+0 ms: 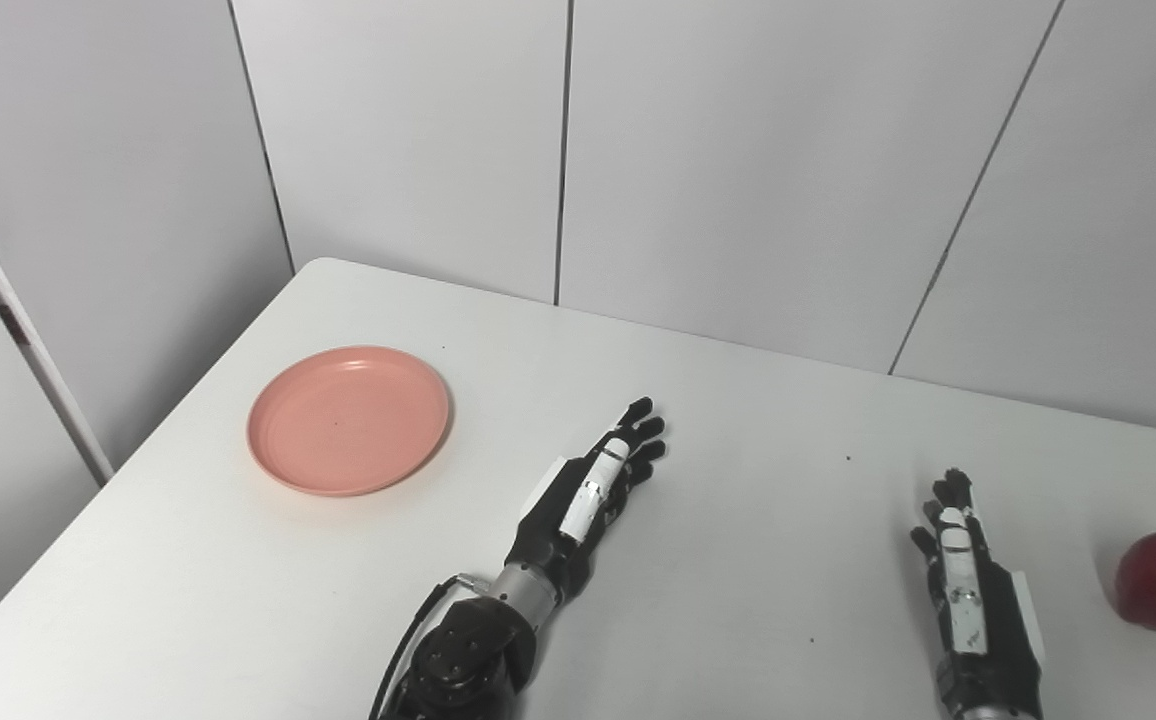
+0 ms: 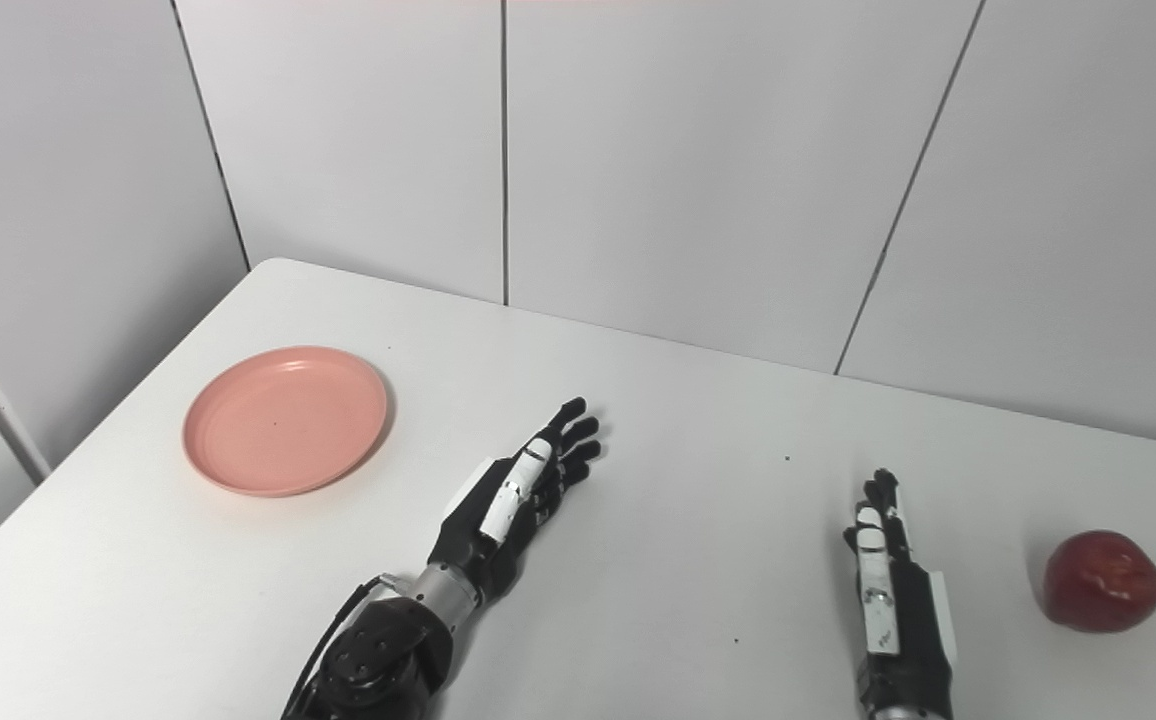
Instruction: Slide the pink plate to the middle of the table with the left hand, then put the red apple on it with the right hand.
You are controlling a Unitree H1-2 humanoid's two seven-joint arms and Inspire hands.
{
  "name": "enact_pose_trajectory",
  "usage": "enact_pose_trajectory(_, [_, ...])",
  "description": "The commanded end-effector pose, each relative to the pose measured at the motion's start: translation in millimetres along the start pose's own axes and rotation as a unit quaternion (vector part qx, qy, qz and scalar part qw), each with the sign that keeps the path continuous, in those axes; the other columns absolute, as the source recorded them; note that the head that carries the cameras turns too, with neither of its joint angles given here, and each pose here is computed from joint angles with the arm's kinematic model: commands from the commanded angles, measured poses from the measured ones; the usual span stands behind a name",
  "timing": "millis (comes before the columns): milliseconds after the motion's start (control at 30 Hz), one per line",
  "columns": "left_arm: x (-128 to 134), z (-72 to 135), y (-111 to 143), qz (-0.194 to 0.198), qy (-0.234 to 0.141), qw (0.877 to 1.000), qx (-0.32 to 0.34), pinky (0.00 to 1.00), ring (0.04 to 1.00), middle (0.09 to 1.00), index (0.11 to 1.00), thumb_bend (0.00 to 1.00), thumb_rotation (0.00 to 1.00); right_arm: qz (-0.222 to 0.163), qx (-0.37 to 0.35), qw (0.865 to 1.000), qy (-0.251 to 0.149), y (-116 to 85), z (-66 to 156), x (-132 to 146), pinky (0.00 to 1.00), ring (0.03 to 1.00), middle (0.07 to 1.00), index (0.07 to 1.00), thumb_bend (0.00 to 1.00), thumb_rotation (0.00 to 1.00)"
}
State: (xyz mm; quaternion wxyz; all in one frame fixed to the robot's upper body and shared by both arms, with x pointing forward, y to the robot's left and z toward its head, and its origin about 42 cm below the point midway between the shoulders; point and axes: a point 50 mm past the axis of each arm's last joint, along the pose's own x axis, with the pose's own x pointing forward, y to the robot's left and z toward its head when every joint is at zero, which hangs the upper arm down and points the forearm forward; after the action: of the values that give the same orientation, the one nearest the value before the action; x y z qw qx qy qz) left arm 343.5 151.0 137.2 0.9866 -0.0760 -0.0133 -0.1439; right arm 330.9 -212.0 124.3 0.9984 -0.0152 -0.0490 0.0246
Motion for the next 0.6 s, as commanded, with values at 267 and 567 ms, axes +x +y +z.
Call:
enact_pose_trajectory(267, [15, 59, 8, -0.007, -0.08, 0.996, 0.032, 0.95, 0.938, 0.952, 0.934, 0.39, 1.0, 0.0, 0.004, 0.999, -0.034, -3, 11, 4, 1.0, 0.983, 0.987, 0.99, 0.12, 1.0])
enact_pose_trajectory(567, [20, 99, 24, 0.008, -0.134, 0.989, 0.062, 0.95, 0.943, 0.951, 0.933, 0.4, 1.0, 0.004, 0.012, 0.999, -0.035, -3, 12, 5, 1.0, 0.995, 0.998, 1.0, 0.1, 1.0])
